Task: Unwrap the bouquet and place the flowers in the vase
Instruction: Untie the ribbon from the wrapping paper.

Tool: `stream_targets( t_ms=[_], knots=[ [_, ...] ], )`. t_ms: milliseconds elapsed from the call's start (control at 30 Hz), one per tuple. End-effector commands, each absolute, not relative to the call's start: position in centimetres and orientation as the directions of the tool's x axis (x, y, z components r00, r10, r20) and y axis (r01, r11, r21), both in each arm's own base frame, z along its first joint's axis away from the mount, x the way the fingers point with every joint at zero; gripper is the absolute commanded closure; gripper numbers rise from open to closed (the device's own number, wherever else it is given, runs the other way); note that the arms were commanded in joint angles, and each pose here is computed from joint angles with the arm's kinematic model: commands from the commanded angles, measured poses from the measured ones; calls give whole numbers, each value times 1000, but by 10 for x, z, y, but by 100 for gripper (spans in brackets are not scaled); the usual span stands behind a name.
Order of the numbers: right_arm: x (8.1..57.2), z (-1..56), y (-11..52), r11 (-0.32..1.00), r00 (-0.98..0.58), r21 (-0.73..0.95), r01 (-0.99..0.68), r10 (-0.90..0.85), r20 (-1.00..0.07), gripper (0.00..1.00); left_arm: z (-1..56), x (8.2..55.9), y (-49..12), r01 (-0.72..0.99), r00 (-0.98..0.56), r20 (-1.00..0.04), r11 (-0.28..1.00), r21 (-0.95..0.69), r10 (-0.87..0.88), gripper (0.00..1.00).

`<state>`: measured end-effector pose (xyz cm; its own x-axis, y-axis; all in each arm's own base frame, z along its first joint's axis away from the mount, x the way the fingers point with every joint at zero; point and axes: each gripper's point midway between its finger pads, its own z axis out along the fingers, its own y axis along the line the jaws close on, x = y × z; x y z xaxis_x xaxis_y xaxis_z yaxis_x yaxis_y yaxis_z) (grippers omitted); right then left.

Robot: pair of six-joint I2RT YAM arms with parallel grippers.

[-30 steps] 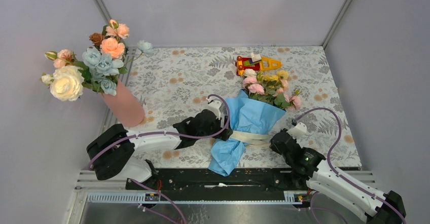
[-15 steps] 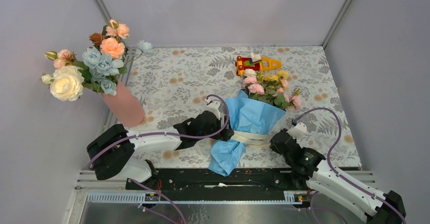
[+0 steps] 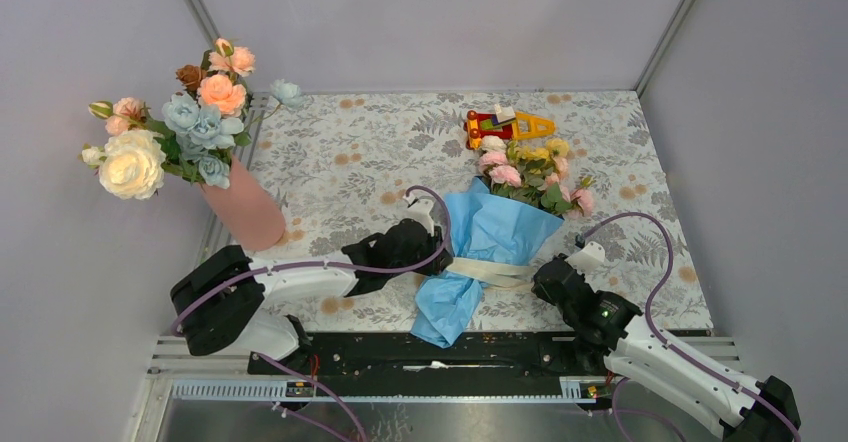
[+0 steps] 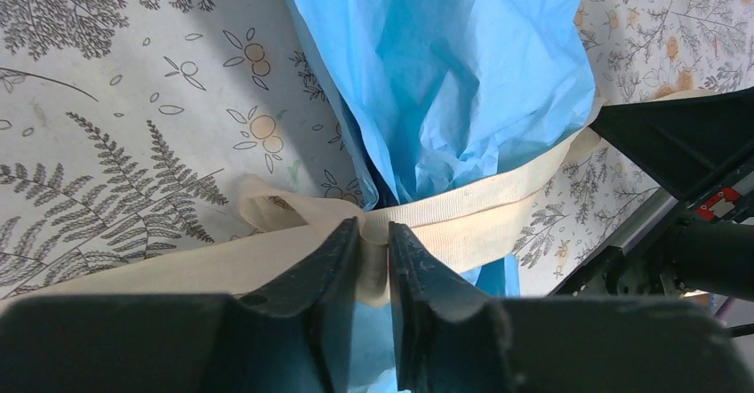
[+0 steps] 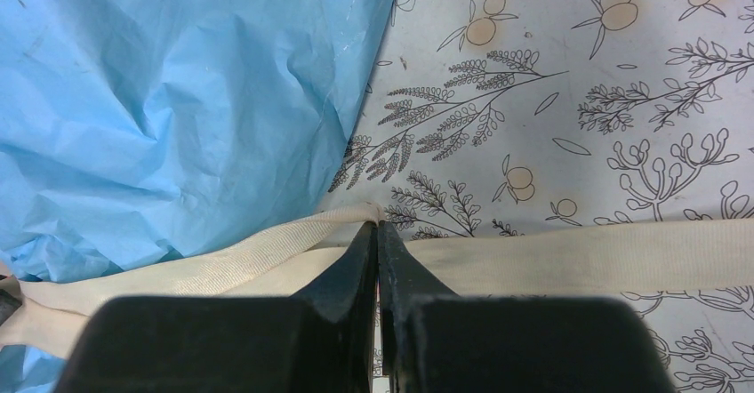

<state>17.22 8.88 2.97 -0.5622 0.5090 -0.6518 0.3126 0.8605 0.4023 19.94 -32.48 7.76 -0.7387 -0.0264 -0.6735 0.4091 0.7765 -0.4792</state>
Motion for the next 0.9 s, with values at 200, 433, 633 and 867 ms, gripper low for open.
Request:
stream_targets(
  t_ms=[200,433,633,867],
  knots=[
    [177,31,78,848,-514,396,352,529,-676,99,102,209,-304,374,-674,-731,804,-462,-106,90],
    [178,29,73,851,-513,366,377,521,-682,100,95,225,-279,312,-686,-715,831,-461,-140,95],
    [182,33,69,861,-529,322,393,499,-687,100,87,245,-251,241,-684,-699,840,-486,-208,98],
    [182,30,63,836,-526,336,434,538,-659,100,79,263,-215,153,-668,-699,871,-466,-257,100]
  ],
)
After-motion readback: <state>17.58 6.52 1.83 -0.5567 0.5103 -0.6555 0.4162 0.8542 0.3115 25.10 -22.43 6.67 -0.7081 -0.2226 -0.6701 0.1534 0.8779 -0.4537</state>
